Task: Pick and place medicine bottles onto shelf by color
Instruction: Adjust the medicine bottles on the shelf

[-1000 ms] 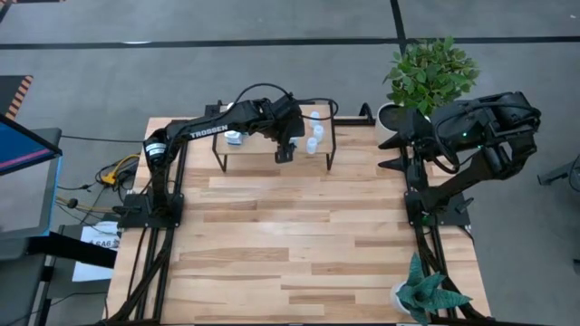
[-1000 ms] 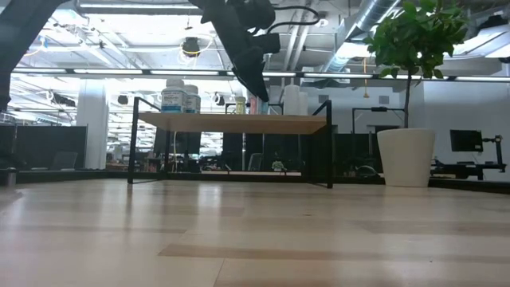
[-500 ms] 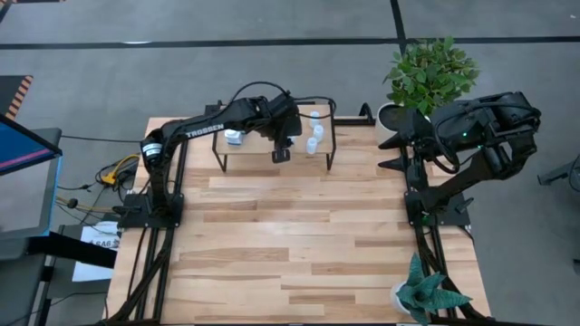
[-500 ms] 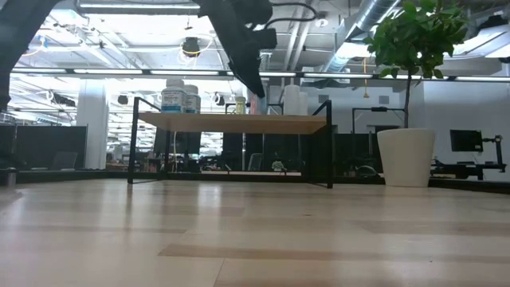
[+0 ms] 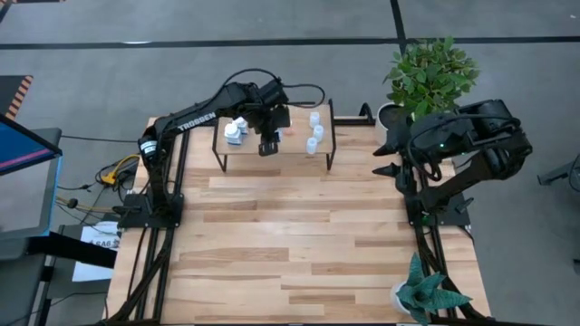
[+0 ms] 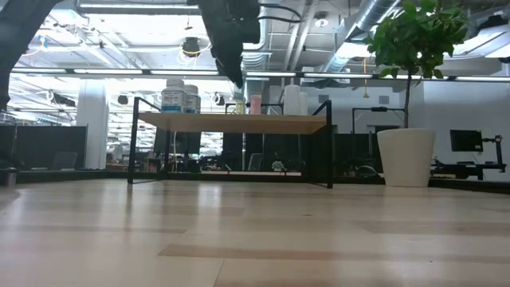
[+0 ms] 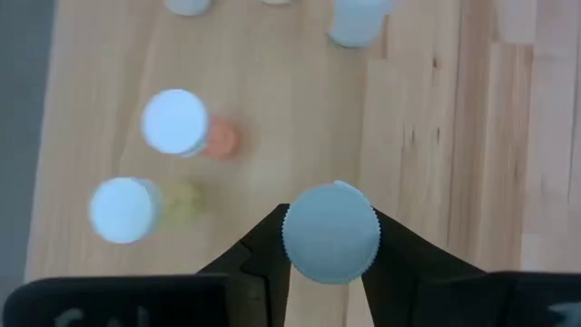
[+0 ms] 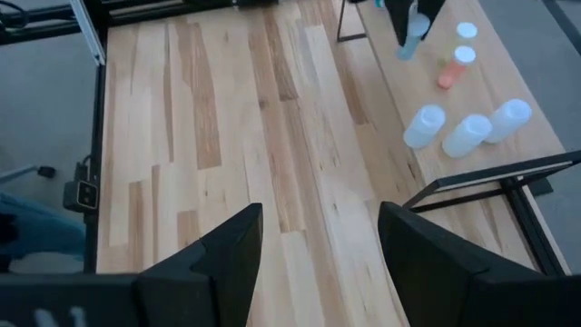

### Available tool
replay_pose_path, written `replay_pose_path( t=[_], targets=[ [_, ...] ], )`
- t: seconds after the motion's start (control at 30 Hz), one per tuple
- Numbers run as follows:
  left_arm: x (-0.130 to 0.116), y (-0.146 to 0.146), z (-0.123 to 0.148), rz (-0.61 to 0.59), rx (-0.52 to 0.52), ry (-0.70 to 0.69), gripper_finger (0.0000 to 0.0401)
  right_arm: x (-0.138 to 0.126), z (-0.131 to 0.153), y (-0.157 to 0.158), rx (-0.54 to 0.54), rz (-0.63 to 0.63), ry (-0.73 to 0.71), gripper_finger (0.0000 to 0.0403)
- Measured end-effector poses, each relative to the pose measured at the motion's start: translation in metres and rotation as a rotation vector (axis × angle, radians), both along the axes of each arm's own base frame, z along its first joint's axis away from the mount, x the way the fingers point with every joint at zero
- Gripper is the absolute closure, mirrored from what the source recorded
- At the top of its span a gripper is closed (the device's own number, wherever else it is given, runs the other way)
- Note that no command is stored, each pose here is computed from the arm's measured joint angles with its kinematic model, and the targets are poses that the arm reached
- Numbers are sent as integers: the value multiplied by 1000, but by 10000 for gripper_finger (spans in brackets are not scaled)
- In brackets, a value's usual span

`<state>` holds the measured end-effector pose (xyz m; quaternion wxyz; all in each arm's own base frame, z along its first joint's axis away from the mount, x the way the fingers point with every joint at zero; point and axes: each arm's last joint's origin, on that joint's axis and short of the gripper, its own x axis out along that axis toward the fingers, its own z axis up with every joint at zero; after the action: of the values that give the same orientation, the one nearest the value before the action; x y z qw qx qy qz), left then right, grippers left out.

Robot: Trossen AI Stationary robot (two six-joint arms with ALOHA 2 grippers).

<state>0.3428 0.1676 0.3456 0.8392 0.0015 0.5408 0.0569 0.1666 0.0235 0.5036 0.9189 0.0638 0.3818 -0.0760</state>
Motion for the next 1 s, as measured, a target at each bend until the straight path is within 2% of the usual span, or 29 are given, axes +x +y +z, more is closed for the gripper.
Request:
replay_pose_path(
  t=[0.2, 0.4, 0.63, 1.0],
  targets=[
    [-4, 14, 0, 17, -12, -37, 318, 0, 0, 0, 1, 0, -1, 163],
    [-6, 19, -13, 18, -35, -13, 301, 0, 0, 0, 1, 0, -1, 163],
    [0, 22, -21, 14, -12, -51, 303, 0, 0, 0, 1, 0, -1, 163],
    [0, 25, -25, -5, 28, -18, 308, 0, 0, 0, 1, -1, -1, 163]
  ],
)
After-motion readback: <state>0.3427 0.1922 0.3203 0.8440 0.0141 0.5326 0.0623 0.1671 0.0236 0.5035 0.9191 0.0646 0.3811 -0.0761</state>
